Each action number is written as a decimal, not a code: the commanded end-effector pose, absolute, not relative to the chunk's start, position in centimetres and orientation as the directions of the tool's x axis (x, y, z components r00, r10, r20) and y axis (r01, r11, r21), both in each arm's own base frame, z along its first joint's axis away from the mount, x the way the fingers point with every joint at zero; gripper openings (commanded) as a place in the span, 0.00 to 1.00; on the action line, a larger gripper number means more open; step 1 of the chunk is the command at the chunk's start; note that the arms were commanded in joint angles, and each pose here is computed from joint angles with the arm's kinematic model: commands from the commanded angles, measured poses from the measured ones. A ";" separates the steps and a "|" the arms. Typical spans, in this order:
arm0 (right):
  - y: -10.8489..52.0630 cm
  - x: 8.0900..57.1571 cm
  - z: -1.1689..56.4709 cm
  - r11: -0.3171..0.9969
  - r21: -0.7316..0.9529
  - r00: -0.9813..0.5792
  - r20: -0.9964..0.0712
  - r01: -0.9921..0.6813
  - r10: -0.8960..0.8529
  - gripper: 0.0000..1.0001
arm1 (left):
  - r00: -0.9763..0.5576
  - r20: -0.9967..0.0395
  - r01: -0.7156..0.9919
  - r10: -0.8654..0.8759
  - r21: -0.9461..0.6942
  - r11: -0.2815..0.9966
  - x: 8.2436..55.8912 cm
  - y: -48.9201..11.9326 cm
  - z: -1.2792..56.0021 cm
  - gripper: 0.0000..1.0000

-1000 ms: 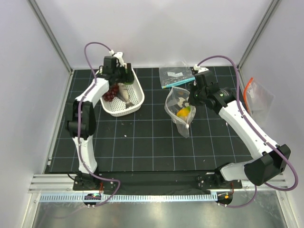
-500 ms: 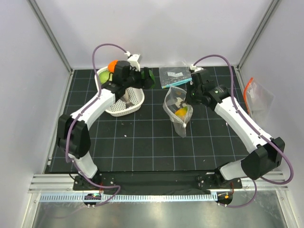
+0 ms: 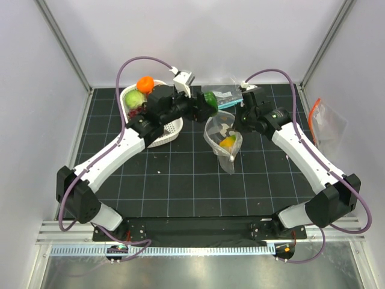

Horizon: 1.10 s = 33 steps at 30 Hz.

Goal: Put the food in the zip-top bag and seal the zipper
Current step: Pick up the fake vegetable from the bin, then place the fake vegetable in the zipper food storage bag.

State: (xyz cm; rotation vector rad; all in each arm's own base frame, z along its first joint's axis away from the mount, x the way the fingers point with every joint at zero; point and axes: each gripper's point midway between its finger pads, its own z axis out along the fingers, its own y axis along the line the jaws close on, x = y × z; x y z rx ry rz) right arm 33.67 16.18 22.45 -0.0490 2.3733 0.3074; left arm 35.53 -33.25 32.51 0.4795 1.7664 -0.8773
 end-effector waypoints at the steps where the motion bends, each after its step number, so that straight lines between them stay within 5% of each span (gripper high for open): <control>1: 17.3 34.7 25.9 0.951 0.272 -0.666 -0.739 -0.149 0.106 0.01 | -0.336 -0.932 0.729 -0.138 -0.350 0.588 34.2 -35.1 34.3 0.46; 10: 17.3 35.1 26.1 0.945 0.308 -0.641 -0.749 -0.113 0.167 0.01 | -0.451 -0.892 0.714 -0.038 -0.386 0.585 34.4 -38.0 27.5 0.50; 15: 17.1 35.2 26.1 0.945 0.312 -0.630 -0.755 -0.103 0.181 0.01 | -0.463 -0.886 0.708 0.026 -0.352 0.613 34.0 -37.8 25.9 0.97; 16: 17.0 35.2 26.0 0.946 0.309 -0.631 -0.755 -0.100 0.180 0.01 | -0.457 -0.889 0.711 0.032 -0.343 0.614 33.9 -37.8 25.9 1.00; 25: 17.1 35.2 25.4 0.945 0.313 -0.639 -0.748 -0.098 0.181 0.01 | -0.437 -0.899 0.707 0.038 -0.317 0.631 33.2 -36.6 28.7 1.00; 33: 17.1 35.2 25.7 0.939 0.326 -0.629 -0.754 -0.107 0.189 0.01 | -0.502 -0.860 0.579 0.096 -0.251 0.776 33.6 -32.8 26.9 1.00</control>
